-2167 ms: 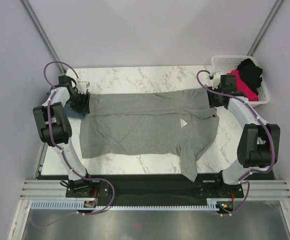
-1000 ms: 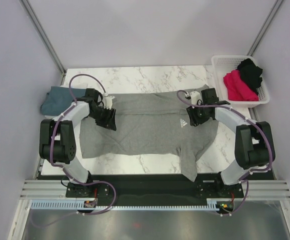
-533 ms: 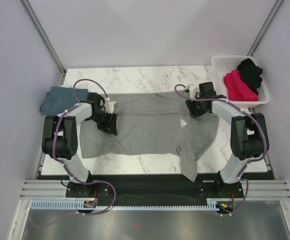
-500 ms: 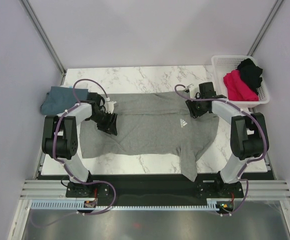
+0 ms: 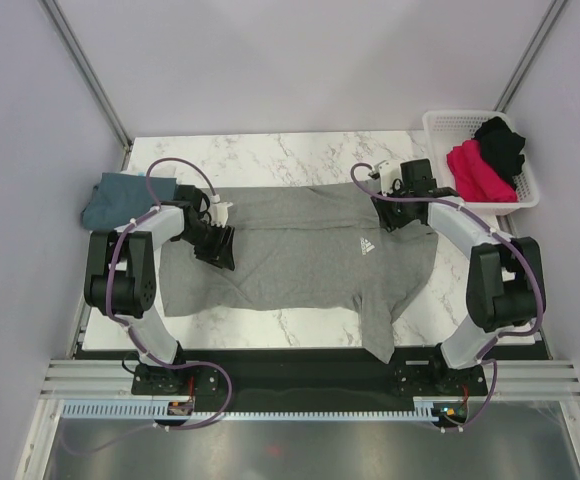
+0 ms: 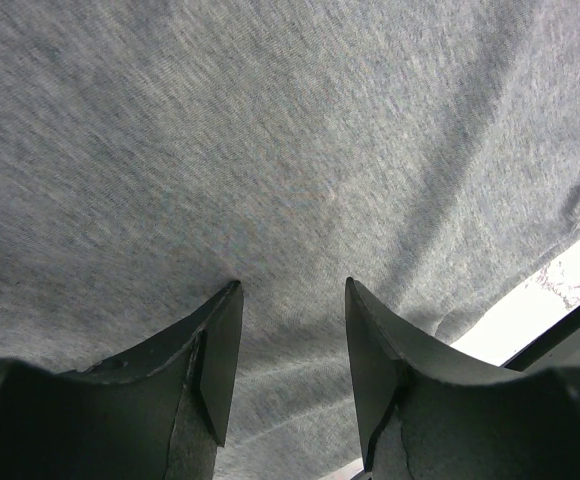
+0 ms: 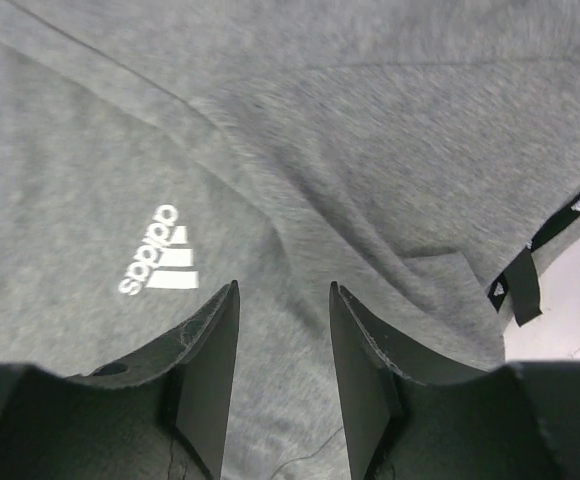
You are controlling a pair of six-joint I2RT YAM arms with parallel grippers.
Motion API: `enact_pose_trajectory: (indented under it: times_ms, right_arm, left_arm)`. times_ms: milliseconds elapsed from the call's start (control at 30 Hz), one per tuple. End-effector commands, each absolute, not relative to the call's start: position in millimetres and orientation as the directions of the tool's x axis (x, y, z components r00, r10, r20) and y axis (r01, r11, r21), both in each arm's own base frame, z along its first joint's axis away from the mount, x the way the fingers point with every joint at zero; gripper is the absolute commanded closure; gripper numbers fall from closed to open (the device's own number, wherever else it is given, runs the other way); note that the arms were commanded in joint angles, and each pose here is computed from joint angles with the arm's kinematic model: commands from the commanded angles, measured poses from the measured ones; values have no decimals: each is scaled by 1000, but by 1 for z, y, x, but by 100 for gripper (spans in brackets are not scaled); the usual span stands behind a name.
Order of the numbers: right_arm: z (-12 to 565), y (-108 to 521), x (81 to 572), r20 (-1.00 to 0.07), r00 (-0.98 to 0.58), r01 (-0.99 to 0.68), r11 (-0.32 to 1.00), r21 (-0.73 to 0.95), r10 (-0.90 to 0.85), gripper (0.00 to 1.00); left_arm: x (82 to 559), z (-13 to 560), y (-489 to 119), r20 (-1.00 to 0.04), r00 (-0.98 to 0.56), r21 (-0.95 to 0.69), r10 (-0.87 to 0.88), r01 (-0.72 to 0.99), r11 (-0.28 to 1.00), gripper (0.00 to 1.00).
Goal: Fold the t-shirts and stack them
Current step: Fold the tshirt
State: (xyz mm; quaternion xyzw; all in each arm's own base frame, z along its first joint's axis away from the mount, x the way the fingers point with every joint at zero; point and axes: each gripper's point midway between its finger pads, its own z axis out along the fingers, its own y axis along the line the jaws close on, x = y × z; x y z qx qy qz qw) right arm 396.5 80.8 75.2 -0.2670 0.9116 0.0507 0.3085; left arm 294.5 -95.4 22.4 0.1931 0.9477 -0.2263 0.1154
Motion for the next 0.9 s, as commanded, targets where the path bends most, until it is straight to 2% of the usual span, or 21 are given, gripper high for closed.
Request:
enact_pose_trajectory:
  times_ms: [0, 300, 667, 867]
  right_arm:
    - [112, 106, 392, -661, -614, -566, 824, -13, -431, 51]
    - [80, 119, 375, -605, -665, -582, 811, 53, -438, 50]
    - [57, 109, 382, -558, -681, -578, 816, 11, -475, 50]
    - [48, 93, 390, -532, -696, -535, 842, -64, -482, 50]
  left_arm:
    - [300, 24, -103, -321, -901, -410, 291, 409, 816, 47]
    - [299, 25, -103, -324, -900, -407, 291, 410, 816, 48]
    - [299, 26, -101, -324, -900, -399, 291, 409, 821, 48]
    - [298, 24, -102, -318, -903, -403, 289, 405, 821, 48]
